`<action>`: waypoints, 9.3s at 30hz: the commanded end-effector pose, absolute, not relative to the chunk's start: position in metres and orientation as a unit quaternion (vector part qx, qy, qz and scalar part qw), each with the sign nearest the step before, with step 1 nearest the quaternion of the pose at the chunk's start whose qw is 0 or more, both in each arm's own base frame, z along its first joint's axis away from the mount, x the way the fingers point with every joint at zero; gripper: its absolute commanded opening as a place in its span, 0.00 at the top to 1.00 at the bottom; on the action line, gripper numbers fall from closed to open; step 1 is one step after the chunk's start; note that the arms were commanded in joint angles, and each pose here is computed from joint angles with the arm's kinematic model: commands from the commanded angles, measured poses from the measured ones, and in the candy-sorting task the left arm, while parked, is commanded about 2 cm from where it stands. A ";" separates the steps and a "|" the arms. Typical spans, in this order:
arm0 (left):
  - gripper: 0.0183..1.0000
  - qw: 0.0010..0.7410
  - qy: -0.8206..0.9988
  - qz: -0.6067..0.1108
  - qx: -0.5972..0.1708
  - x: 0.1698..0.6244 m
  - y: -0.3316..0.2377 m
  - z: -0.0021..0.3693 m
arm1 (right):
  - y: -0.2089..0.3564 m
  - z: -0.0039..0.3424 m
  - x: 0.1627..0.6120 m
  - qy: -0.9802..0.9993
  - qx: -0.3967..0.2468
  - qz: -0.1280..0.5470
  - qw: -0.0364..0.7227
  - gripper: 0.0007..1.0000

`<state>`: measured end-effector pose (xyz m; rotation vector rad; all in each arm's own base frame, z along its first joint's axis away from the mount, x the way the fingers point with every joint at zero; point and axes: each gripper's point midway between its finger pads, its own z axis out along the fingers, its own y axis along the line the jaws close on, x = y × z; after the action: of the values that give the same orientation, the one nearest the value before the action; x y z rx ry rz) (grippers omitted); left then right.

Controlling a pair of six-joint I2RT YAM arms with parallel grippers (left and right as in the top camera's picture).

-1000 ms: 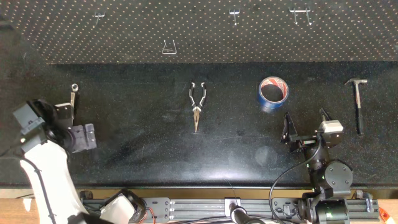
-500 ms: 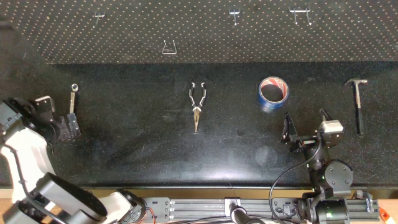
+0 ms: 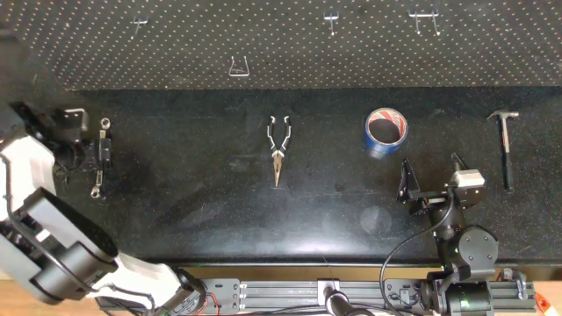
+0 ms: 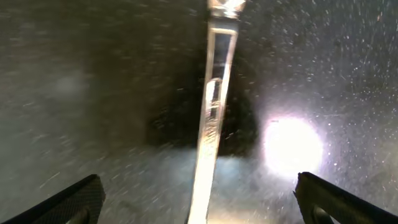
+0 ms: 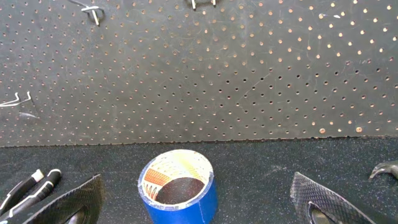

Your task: Place Tools Onto Pegboard

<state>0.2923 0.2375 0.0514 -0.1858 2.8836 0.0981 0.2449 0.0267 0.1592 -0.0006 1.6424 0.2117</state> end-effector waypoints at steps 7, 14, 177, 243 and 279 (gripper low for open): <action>0.00 0.128 0.991 0.025 -0.034 0.309 0.240 0.030 | 0.024 0.158 0.245 0.730 -0.002 0.083 0.678 0.03; 0.01 0.138 0.989 0.022 -0.052 0.316 0.242 0.024 | 0.024 0.158 0.245 0.730 -0.002 0.083 0.678 0.03; 0.00 0.439 0.897 0.051 -0.011 0.344 0.065 0.196 | 0.024 0.158 0.245 0.730 -0.002 0.083 0.678 0.02; 0.00 0.179 0.982 -0.023 -0.046 0.354 -0.185 0.018 | 0.024 0.158 0.245 0.730 -0.002 0.083 0.678 0.03; 0.99 0.542 0.838 -0.032 0.056 0.413 -0.114 0.283 | 0.024 0.158 0.245 0.730 -0.002 0.083 0.678 0.03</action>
<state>0.3896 -0.1183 0.2496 0.0383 2.1473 -0.1591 0.2450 0.0261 0.1593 0.0023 1.6423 0.2085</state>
